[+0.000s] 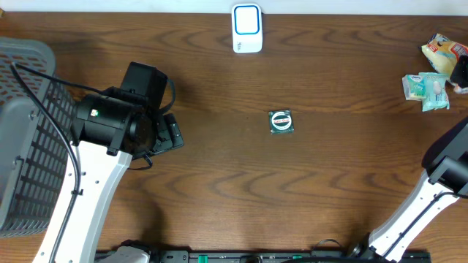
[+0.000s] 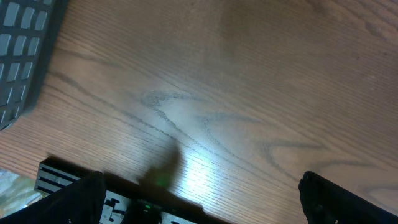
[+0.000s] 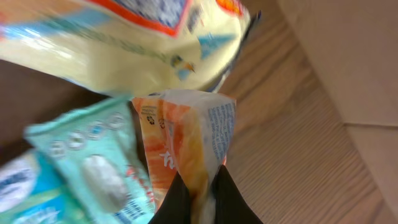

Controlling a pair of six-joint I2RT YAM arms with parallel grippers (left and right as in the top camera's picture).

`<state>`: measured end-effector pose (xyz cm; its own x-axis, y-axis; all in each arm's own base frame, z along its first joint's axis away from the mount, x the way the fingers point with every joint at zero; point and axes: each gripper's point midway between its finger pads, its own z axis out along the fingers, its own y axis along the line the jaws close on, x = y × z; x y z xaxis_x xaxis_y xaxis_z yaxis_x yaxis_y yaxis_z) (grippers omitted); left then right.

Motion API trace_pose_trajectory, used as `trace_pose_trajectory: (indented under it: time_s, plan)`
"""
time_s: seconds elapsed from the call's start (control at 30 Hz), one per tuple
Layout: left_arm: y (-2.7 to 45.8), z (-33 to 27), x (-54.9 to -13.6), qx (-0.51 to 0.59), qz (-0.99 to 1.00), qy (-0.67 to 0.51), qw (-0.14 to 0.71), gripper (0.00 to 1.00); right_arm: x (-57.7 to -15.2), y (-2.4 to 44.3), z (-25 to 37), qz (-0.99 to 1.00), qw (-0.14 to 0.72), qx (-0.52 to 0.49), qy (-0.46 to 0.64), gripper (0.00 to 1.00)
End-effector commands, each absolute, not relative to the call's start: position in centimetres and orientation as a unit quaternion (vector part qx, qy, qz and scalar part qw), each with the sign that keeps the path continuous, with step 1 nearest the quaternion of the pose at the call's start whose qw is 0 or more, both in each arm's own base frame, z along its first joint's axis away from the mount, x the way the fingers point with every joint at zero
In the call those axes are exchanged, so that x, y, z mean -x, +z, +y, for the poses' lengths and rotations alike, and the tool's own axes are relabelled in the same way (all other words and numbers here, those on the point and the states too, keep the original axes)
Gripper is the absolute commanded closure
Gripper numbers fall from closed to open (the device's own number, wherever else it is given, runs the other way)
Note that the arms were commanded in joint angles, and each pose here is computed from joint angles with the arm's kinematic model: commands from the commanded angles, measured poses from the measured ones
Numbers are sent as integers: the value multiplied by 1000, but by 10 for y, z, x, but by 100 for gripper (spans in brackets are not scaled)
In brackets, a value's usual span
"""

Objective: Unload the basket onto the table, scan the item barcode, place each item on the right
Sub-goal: 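Carry the orange Kleenex pack to the right edge and release it, then swing the right gripper left and grasp the green Zam-Buk tin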

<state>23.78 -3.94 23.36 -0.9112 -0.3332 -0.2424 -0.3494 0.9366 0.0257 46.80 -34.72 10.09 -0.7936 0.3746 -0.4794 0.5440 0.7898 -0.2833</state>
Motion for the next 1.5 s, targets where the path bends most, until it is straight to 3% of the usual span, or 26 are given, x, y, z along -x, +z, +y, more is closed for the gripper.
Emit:
trace_pose_trajectory:
  time_s: [0.0, 0.17, 0.2, 0.33, 0.47, 0.67, 0.77, 0.87, 0.93, 1.0, 1.27, 1.47]
  plan:
    - [236, -38, -237, 182, 975, 34, 122, 2, -458, 79, -354, 926, 179, -263, -204, 96]
    - [236, -38, -237, 182, 975, 34, 122, 2, -456, 79, -350, 928, 173, -261, -202, 43]
    - [236, -38, -237, 182, 975, 34, 122, 2, -456, 80, -348, 929, 172, -259, -201, 37]
    - [236, -38, -237, 182, 975, 34, 122, 2, -462, 90, -334, 934, 182, -249, -180, 32]
    - [236, -38, -237, 182, 975, 34, 122, 2, -483, 108, -294, 945, 225, -219, -88, 31]
    - [236, -38, -237, 182, 975, 34, 122, 2, -524, 168, -183, 928, 318, -118, 156, 34]
    - [236, -38, -237, 182, 975, 34, 122, 2, -527, 192, -122, 901, 325, -66, 279, 33]
    - [236, -38, -237, 182, 975, 34, 122, 2, -512, 194, -67, 889, 269, -51, 367, 25]
    - [236, -38, -237, 182, 975, 34, 122, 2, -499, 187, -38, 894, 219, -52, 387, 12]
    - [236, -38, -237, 182, 975, 34, 122, 2, -485, 176, -9, 903, 167, -44, 393, 1]
    - [236, -38, -237, 182, 975, 34, 122, 2, -436, 124, 92, 948, 22, 57, 312, 1]
    - [236, -38, -237, 182, 975, 34, 122, 3, -407, 70, 109, 993, -50, 34, 103, 1]
